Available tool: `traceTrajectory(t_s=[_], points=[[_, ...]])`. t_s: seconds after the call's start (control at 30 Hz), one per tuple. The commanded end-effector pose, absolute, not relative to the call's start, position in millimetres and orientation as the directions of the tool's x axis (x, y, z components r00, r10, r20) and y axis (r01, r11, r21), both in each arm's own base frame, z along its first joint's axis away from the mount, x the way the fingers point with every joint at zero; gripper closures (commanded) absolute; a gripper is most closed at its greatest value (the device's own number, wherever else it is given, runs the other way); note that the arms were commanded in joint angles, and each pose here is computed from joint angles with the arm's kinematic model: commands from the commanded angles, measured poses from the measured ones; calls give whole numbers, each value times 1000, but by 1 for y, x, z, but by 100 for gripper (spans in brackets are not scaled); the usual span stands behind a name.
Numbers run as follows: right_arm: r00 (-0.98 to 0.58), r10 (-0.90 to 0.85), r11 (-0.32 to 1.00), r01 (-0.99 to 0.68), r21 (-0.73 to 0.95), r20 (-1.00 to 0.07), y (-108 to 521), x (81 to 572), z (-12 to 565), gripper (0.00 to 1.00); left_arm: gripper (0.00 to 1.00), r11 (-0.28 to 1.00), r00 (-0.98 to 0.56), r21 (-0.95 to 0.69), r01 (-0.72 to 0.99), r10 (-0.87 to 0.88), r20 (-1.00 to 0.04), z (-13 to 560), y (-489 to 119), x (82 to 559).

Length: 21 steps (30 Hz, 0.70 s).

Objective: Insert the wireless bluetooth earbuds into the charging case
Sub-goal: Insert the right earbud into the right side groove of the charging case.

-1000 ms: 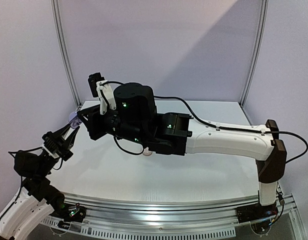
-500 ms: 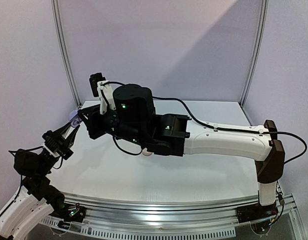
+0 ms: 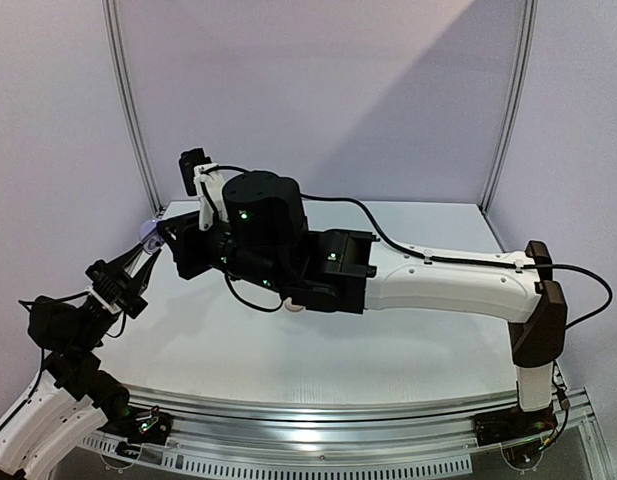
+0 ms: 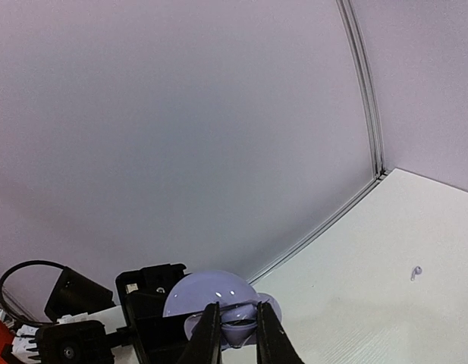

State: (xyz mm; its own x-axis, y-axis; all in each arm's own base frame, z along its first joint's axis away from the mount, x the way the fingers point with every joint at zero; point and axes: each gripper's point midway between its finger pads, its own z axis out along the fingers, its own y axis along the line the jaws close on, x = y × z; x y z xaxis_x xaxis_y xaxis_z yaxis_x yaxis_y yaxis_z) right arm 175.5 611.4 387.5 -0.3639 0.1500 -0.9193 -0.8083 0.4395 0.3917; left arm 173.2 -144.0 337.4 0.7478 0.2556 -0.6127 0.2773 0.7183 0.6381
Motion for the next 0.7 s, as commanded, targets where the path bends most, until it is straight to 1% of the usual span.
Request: traceTrajectory(t_s=[0.0, 0.27, 0.63, 0.67], points=[[-387, 106, 466, -794, 389, -916, 616, 183, 367, 100, 100, 720, 770, 646, 254, 254, -586, 350, -145, 168], [-398, 100, 476, -786, 395, -912, 619, 185, 364, 100, 100, 704, 780, 674, 223, 285, -557, 349, -147, 169], [-407, 100, 480, -779, 402, -908, 630, 187, 353, 100, 100, 712, 781, 665, 225, 276, -560, 353, -148, 169], [-406, 103, 479, -780, 403, -908, 630, 188, 353, 99, 100, 713, 782, 665, 225, 275, -560, 354, -148, 169]])
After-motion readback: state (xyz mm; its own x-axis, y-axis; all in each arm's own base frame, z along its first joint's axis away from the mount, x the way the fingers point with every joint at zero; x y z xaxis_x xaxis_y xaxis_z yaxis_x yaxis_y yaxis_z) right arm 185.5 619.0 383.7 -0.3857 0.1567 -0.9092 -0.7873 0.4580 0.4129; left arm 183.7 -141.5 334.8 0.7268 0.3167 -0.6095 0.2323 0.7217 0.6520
